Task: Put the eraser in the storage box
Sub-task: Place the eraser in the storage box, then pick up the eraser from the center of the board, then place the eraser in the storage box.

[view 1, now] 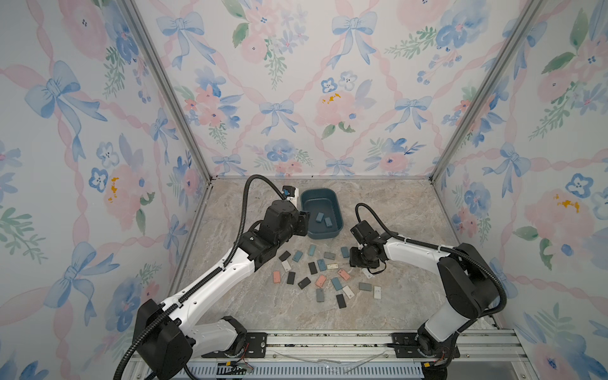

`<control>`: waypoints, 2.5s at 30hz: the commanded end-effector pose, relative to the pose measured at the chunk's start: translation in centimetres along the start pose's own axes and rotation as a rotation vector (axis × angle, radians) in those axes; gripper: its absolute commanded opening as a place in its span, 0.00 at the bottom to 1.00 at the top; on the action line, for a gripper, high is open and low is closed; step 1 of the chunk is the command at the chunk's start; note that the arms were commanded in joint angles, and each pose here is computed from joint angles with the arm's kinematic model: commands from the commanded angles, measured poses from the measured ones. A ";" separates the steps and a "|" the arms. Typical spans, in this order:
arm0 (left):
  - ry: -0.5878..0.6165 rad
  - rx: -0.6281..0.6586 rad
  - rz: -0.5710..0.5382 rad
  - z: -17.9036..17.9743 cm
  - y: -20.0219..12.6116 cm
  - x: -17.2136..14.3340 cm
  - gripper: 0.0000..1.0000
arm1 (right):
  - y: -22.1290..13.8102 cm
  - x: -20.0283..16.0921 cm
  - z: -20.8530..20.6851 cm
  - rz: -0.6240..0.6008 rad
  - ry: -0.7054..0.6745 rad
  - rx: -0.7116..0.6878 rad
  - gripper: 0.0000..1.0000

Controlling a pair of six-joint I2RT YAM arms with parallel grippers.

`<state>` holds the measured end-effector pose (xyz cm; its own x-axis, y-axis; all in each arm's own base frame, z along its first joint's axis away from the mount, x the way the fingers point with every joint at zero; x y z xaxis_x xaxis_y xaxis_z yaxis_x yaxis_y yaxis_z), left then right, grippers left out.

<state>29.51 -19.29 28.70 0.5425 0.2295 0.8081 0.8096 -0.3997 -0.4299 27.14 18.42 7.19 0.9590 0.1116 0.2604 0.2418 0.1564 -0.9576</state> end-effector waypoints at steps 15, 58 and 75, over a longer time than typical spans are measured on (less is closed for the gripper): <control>-0.022 0.013 -0.037 0.8 -0.7 -0.6 0.46 | 1.9 -0.2 0.6 0.080 -0.019 -0.154 0.48; -0.018 0.089 -0.041 2.8 -1.1 -2.3 0.44 | -6.6 6.0 2.0 -0.107 -0.109 -0.081 0.22; -0.076 0.139 -0.030 4.9 -2.5 -4.5 0.44 | -5.7 18.5 9.2 -0.197 -0.263 0.091 0.23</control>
<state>26.68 -15.53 24.38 0.5354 0.2755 0.7984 0.8388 -0.2844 -0.4643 41.69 28.18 19.48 0.8115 0.2688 0.5188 0.4520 0.2737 -0.8490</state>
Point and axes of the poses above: each gripper's point midway between its finger pads, its own y axis out along the fingers, its own z axis along the line the jaws close on, x = y × z, the point moved 5 cm from there along -y, back along the fingers, and after that the axes turned 9 degrees about -y, right-handed, at the moved point
